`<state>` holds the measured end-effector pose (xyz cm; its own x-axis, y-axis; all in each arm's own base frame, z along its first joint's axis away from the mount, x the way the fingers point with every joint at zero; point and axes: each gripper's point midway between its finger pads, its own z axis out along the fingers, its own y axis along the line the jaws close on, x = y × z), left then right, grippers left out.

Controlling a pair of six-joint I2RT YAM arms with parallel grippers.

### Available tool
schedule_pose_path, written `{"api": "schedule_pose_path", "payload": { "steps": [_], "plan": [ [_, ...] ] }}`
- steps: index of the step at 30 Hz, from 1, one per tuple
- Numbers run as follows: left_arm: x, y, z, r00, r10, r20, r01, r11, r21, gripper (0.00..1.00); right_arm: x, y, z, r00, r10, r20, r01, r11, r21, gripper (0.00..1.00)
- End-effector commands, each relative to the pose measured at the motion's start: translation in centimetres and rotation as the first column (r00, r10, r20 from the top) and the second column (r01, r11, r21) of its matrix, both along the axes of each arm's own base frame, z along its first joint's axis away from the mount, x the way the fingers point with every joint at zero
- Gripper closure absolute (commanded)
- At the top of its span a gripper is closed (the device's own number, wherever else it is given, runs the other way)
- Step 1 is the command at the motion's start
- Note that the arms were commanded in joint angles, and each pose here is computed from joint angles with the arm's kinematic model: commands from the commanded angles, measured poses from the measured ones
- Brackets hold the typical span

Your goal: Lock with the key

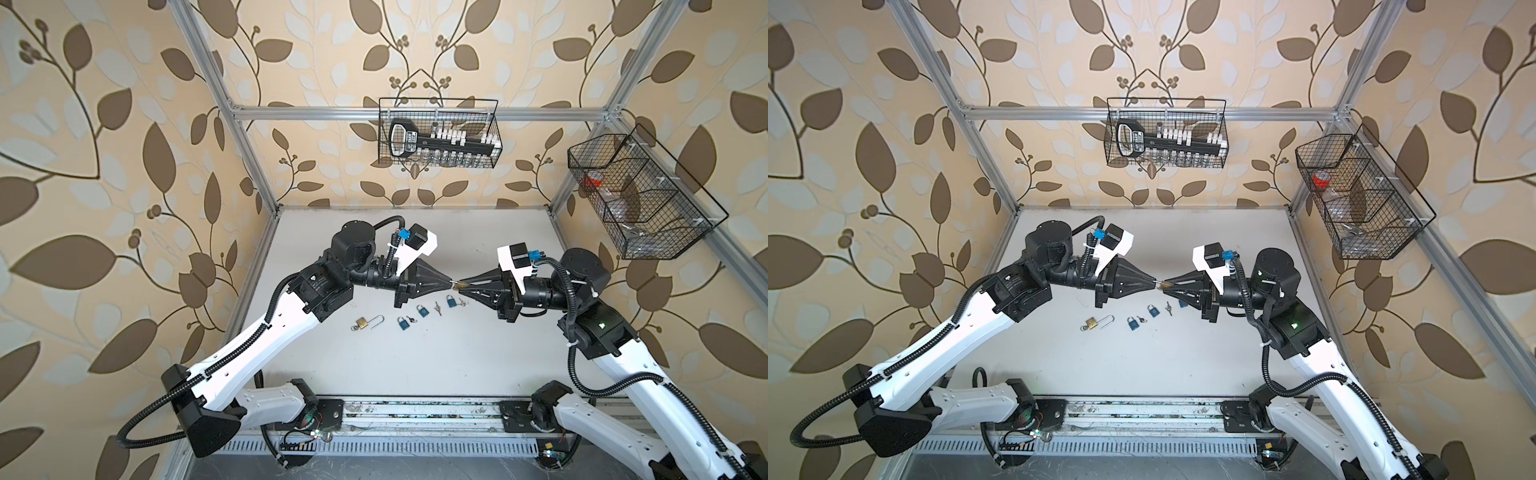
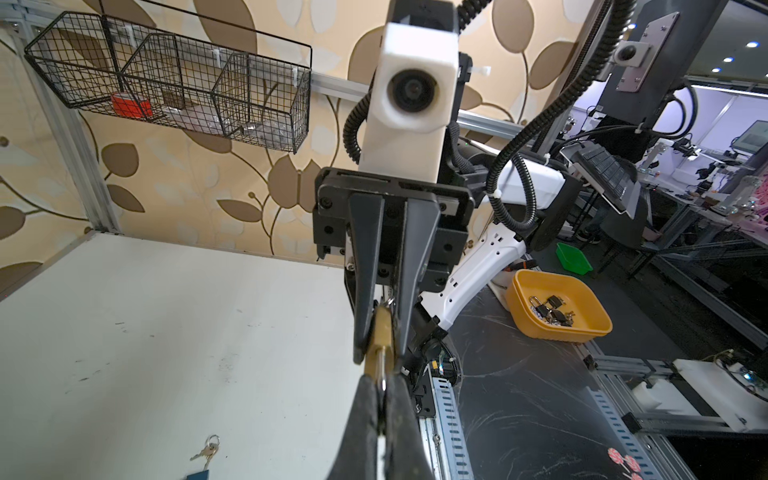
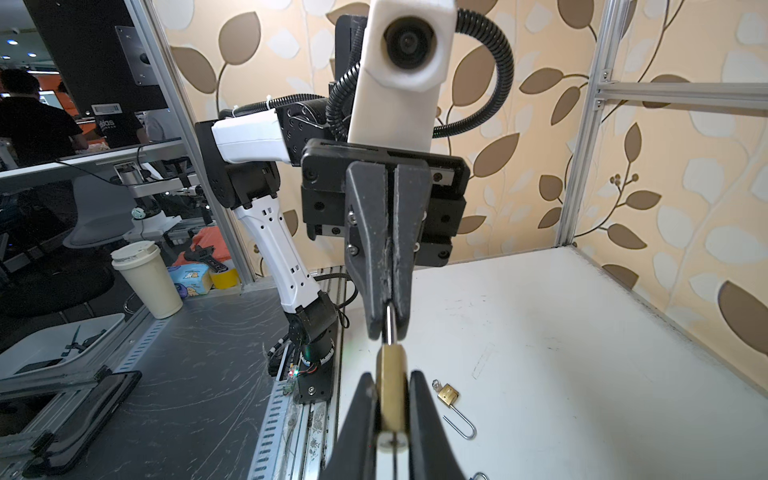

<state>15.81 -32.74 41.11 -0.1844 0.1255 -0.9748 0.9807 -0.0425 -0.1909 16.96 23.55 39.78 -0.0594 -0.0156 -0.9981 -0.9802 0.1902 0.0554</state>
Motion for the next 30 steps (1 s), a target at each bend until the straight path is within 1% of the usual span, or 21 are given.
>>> {"api": "schedule_pose_path", "payload": {
  "steps": [1, 8, 11, 13, 15, 17, 19, 20, 23, 25, 26, 28, 30],
  "plan": [
    [-1.1, 0.2, 0.9, 0.999, -0.008, 0.052, 0.008, 1.000, -0.014, 1.00, 0.2, -0.3, 0.5, 0.998, -0.025, 0.055, 0.025, 1.000, 0.012, 1.00],
    [-1.0, -0.1, 0.5, 0.999, -0.015, 0.033, 0.015, 1.000, -0.013, 1.00, 0.1, -0.2, 2.4, 0.998, -0.013, 0.067, 0.008, 0.997, 0.071, 1.00],
    [-1.6, -1.3, -0.4, 0.998, -0.061, 0.022, 0.061, 0.998, 0.012, 1.00, 0.9, 0.3, 3.1, 0.999, 0.001, 0.038, -0.005, 0.995, 0.099, 1.00],
    [-2.0, -2.3, -1.0, 0.994, -0.105, -0.006, 0.105, 0.994, 0.015, 1.00, 1.5, 0.8, 3.1, 1.000, 0.009, 0.017, -0.011, 0.995, 0.102, 1.00],
    [-2.0, -2.8, -1.5, 0.992, -0.125, -0.035, 0.125, 0.992, 0.010, 1.00, 2.2, 0.9, 3.0, 1.000, -0.008, 0.009, 0.007, 0.995, 0.104, 1.00],
    [-1.7, -2.6, -1.6, 0.995, -0.096, -0.032, 0.097, 0.995, 0.007, 1.00, 2.1, 0.7, 3.2, 1.000, -0.023, 0.021, 0.021, 0.994, 0.109, 1.00],
    [-1.0, -1.9, -1.3, 1.000, -0.025, -0.010, 0.025, 1.000, -0.007, 1.00, 2.1, 0.4, 3.1, 0.998, -0.046, 0.032, 0.042, 0.993, 0.112, 1.00],
    [-0.6, -1.3, -0.8, 1.000, 0.004, 0.000, -0.004, 1.000, -0.026, 1.00, 2.0, 0.2, 3.0, 0.998, -0.056, 0.040, 0.052, 0.993, 0.110, 1.00],
    [0.9, 0.6, 0.7, 0.998, 0.060, -0.032, -0.063, 0.994, -0.092, 1.00, 2.0, -0.1, 2.2, 0.997, -0.071, 0.035, 0.068, 0.993, 0.095, 1.00],
    [1.6, 1.5, 1.4, 0.994, 0.097, -0.042, -0.102, 0.986, -0.129, 1.00, 1.9, -0.2, 1.7, 0.997, -0.073, 0.028, 0.070, 0.994, 0.088, 0.75],
    [1.9, 1.9, 1.8, 0.992, 0.115, -0.042, -0.120, 0.982, -0.145, 1.00, 1.8, -0.3, 1.5, 0.997, -0.075, 0.027, 0.072, 0.994, 0.087, 0.64],
    [2.0, 2.5, 2.3, 0.990, 0.137, -0.038, -0.141, 0.976, -0.168, 1.00, 1.7, -0.4, 1.3, 0.996, -0.085, 0.026, 0.083, 0.993, 0.088, 0.51],
    [1.9, 2.7, 3.0, 0.989, 0.145, -0.033, -0.149, 0.970, -0.194, 1.00, 1.8, -0.6, 1.3, 0.995, -0.096, 0.026, 0.093, 0.992, 0.091, 0.40]
  ]
}}
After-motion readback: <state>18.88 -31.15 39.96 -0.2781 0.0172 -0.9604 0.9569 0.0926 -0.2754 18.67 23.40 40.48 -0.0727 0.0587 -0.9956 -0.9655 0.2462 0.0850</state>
